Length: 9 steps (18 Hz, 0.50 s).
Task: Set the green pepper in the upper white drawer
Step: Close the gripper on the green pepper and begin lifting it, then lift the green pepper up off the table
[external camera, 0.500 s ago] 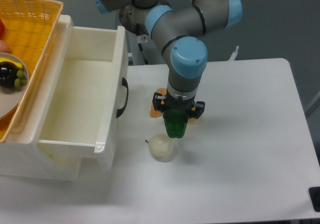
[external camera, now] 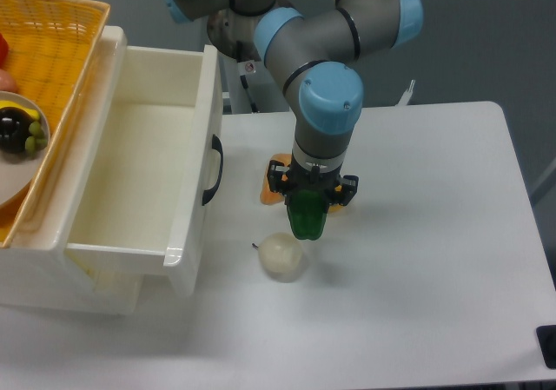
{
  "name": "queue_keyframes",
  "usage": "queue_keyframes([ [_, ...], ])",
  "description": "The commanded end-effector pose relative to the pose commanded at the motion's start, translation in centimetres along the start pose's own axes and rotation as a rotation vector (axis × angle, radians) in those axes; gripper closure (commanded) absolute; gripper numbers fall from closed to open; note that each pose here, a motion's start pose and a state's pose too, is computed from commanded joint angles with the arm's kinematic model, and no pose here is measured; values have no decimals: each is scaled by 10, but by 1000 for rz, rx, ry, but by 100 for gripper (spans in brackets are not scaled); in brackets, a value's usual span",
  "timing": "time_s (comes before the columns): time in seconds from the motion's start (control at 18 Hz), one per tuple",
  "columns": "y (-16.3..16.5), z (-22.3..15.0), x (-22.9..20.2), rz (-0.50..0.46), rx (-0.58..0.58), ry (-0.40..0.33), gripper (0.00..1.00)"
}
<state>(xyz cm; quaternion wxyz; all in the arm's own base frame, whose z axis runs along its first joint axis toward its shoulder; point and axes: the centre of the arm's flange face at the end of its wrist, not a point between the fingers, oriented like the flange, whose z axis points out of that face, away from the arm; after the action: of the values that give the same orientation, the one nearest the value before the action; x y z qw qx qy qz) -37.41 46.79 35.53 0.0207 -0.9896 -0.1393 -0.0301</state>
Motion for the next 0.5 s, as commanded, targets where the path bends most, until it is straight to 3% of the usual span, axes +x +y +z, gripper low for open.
queue_keyframes([
  [0.5,20,-43,9,-31,60,53,51],
])
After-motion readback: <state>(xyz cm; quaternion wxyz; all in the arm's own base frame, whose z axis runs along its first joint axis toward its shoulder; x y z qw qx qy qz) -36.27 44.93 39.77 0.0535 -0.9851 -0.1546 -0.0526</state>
